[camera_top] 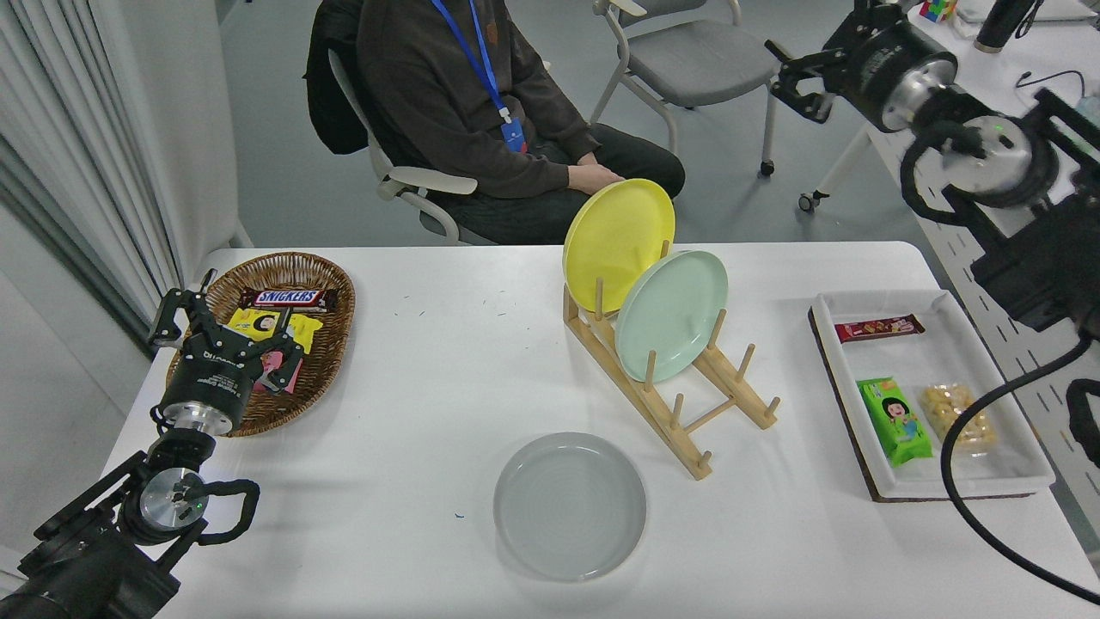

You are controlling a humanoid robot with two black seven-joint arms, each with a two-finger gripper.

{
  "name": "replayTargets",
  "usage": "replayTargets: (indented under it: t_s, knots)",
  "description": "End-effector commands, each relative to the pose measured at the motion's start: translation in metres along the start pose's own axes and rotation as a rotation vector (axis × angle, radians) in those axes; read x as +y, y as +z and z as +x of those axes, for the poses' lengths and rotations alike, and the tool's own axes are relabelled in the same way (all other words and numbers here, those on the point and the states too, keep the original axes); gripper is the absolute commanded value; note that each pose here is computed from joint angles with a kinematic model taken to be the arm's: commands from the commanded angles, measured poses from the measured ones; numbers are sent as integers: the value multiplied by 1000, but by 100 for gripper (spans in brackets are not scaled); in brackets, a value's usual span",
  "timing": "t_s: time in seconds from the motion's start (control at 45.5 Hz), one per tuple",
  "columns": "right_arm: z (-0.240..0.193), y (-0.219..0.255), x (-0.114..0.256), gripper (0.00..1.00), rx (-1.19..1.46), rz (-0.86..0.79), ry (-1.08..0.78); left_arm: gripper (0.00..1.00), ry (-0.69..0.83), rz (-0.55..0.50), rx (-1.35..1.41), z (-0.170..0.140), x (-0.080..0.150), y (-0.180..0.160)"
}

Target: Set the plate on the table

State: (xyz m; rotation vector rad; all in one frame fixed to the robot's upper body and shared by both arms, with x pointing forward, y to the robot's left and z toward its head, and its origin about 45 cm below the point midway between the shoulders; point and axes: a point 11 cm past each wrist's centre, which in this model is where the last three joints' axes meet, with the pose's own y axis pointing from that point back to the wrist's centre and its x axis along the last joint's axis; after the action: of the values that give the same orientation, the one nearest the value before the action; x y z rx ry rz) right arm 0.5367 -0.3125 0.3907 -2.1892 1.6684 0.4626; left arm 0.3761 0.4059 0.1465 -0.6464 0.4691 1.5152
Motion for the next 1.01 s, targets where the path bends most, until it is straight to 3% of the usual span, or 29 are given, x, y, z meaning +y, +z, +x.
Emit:
replayTargets:
  t_s: [0.0, 0.484, 0.703, 0.989]
  knots:
    - [59, 3, 36, 99, 20, 29, -2, 98, 0, 0, 0, 0, 0, 0]
    - [166, 34, 109, 99, 3, 82, 268, 98, 0, 0, 0, 0, 0, 0]
    - [177, 43, 126, 99, -5, 144, 279, 98, 0, 0, 0, 0, 0, 0]
    - [204, 91, 163, 99, -1, 30, 366, 98, 0, 0, 0, 0, 0, 0]
